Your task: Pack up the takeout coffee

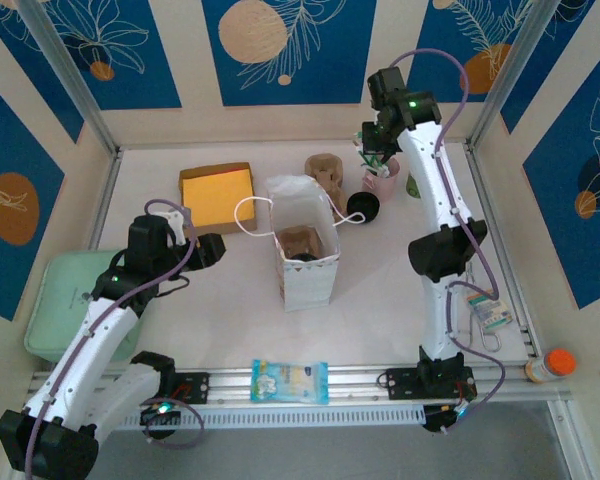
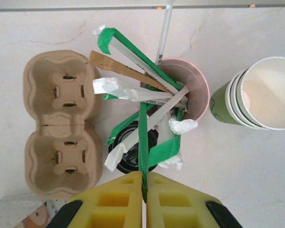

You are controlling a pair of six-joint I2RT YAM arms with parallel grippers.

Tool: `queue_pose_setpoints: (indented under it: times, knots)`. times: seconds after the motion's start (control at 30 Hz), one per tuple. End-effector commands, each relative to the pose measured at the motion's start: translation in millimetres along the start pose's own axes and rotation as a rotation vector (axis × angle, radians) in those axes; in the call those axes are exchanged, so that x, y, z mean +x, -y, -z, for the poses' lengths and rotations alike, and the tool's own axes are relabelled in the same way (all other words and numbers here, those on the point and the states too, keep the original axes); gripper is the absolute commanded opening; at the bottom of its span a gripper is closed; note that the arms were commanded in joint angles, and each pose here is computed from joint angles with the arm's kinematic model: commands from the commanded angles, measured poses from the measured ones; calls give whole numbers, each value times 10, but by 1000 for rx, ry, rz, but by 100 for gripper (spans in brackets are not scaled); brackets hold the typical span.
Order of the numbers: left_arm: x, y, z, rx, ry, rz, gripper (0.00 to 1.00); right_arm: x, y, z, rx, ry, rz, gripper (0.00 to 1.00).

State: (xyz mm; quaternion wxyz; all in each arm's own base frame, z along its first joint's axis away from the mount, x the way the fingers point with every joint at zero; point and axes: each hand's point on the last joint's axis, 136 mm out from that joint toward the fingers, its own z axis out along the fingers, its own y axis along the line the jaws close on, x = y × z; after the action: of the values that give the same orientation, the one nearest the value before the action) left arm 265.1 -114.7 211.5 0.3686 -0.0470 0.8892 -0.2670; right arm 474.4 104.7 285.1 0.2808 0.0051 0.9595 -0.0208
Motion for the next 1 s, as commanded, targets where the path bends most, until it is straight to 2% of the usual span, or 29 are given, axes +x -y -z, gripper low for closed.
queue_pose_setpoints:
  times: [0.0,0.6,0.97]
  knots:
    - [-95,20,67,-5,28,-19,70,-52,57,412,0,72,5,9]
    - [-91,22,100,-5,33,-18,70,73,32,1145,-22,179,38,9]
    - [-80,4,34,-6,22,-15,69,230,-96,1927,-130,348,96,7]
